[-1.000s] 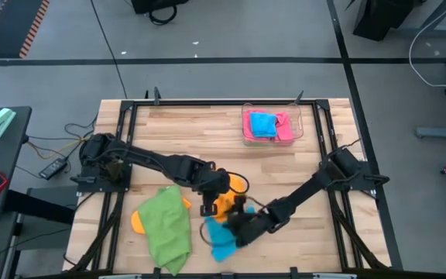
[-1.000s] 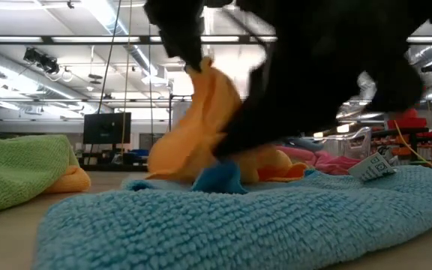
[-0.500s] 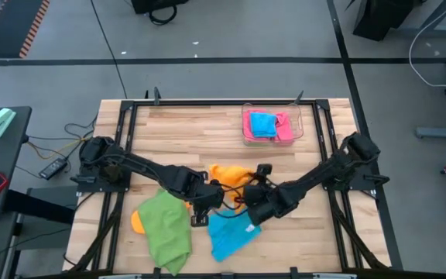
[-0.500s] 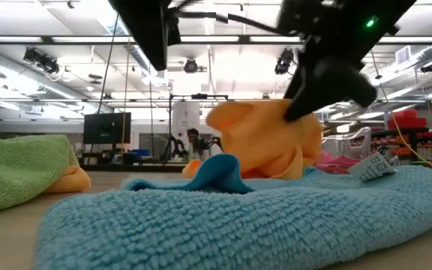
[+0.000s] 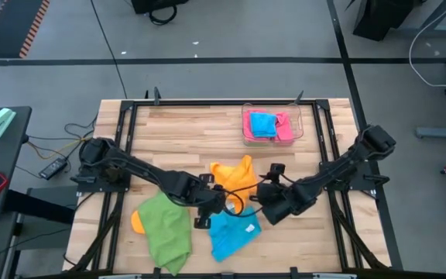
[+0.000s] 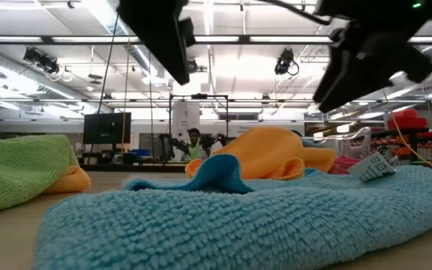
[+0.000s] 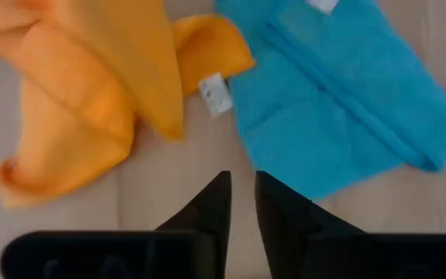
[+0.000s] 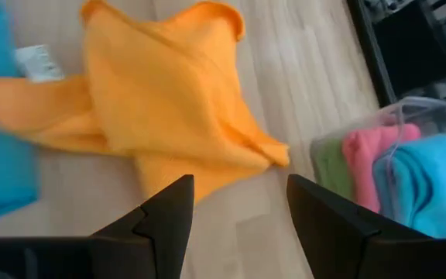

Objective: Fold microfiber towels
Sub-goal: Fold the right yellow towel

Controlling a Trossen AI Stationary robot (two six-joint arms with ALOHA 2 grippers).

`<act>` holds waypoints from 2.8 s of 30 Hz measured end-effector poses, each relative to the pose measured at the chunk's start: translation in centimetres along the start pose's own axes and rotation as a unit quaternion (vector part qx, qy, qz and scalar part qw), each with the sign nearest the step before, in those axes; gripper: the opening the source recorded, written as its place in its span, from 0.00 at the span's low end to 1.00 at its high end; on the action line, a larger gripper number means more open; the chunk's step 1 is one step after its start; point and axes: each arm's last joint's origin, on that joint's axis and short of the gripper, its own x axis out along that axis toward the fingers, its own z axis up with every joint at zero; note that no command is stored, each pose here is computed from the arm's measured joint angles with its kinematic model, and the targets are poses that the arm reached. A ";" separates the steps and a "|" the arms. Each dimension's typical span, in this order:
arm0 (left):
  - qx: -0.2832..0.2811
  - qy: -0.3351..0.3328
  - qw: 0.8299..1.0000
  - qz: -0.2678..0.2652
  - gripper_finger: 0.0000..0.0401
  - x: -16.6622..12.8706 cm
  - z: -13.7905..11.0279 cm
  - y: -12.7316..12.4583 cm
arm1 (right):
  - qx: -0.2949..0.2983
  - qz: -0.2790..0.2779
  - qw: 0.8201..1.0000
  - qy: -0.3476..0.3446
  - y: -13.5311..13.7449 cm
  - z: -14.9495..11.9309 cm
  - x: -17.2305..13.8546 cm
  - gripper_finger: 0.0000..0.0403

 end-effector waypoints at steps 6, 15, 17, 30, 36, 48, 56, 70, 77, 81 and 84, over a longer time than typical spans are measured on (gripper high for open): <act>0.020 -0.036 0.999 0.015 0.31 2.4 -0.7 1.1 | 0.035 0.020 0.999 -0.033 0.4 -1.1 -1.2 0.54; 0.368 -0.013 0.927 0.074 0.39 4.2 -2.4 1.4 | 0.049 0.023 0.996 -0.076 1.2 -1.4 -1.1 0.54; 0.461 -0.008 0.884 0.077 0.39 4.6 -2.8 1.3 | 0.049 0.023 0.996 -0.076 1.3 -1.5 -1.1 0.54; 0.768 0.020 0.619 0.162 0.37 7.2 -5.4 1.2 | 0.057 0.026 0.995 -0.080 1.4 -1.6 -0.9 0.54; 0.773 0.006 0.609 0.178 0.33 8.3 -5.2 1.2 | 0.062 0.028 0.994 -0.083 1.4 -1.5 -0.9 0.54; 0.802 0.009 0.572 0.173 0.28 10.8 -5.6 0.9 | 0.065 0.032 0.993 -0.091 1.5 -1.3 -1.0 0.54; 0.718 -0.047 0.666 0.197 0.03 10.6 -4.8 0.7 | 0.047 0.048 0.994 -0.081 1.6 -1.4 -1.0 0.54; 0.366 -0.180 0.856 0.318 0.05 2.8 5.4 3.0 | 0.039 0.099 0.986 -0.131 2.7 -0.7 -2.6 0.54; 0.255 -0.172 0.898 0.313 0.03 -3.4 9.5 5.4 | 0.019 0.091 0.990 -0.106 2.6 -1.6 -2.7 0.54; 0.167 -0.183 0.921 0.301 0.03 -7.3 10.8 6.6 | 0.029 0.088 0.990 -0.103 2.5 -1.8 -2.9 0.54; 0.130 -0.178 0.930 0.293 0.02 -9.7 10.9 6.8 | 0.058 0.083 0.990 -0.099 2.2 -1.7 -2.7 0.54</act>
